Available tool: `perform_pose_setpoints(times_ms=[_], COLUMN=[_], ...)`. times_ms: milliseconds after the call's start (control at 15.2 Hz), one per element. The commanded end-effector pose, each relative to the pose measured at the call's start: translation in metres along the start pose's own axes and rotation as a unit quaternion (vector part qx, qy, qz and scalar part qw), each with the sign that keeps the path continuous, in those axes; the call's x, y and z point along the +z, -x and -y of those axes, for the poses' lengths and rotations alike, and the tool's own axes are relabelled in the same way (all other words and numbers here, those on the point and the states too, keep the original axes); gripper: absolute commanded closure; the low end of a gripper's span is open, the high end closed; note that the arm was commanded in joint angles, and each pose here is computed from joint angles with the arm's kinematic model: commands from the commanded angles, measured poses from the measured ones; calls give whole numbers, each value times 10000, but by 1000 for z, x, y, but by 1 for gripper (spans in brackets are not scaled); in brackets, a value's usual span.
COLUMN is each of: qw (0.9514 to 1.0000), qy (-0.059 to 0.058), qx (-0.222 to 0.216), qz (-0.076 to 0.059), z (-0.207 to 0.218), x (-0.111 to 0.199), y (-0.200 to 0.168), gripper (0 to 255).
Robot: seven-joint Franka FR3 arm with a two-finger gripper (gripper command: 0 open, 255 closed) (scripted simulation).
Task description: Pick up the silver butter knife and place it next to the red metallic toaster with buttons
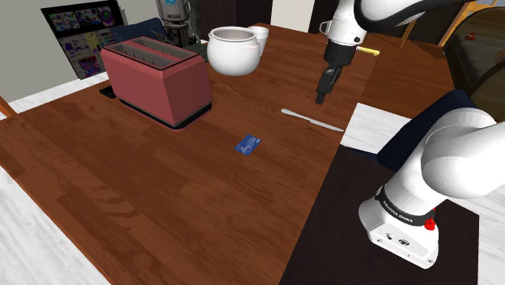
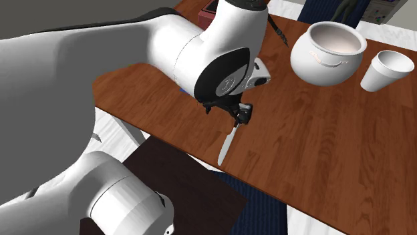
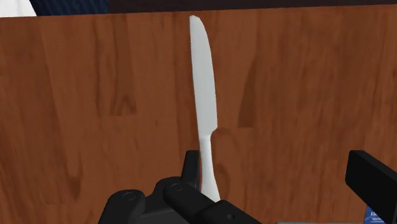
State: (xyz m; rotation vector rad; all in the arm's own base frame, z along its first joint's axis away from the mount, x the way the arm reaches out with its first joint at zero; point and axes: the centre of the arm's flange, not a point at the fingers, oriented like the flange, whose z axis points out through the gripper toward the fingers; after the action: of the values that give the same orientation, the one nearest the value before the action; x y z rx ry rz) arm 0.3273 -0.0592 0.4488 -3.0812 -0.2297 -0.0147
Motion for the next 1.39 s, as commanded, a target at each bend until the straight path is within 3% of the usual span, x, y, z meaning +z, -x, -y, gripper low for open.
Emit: perform_pose_setpoints(times_ms=[0, 264, 726, 1320], qw=[9999, 9992, 9992, 9992], qy=[53, 149, 149, 149], qx=[-127, -356, -356, -356], qz=[11, 49, 49, 49], z=[-12, -33, -34, -34], x=[22, 67, 104, 107], y=[-6, -15, -14, -14], gripper=[0, 0, 0, 0])
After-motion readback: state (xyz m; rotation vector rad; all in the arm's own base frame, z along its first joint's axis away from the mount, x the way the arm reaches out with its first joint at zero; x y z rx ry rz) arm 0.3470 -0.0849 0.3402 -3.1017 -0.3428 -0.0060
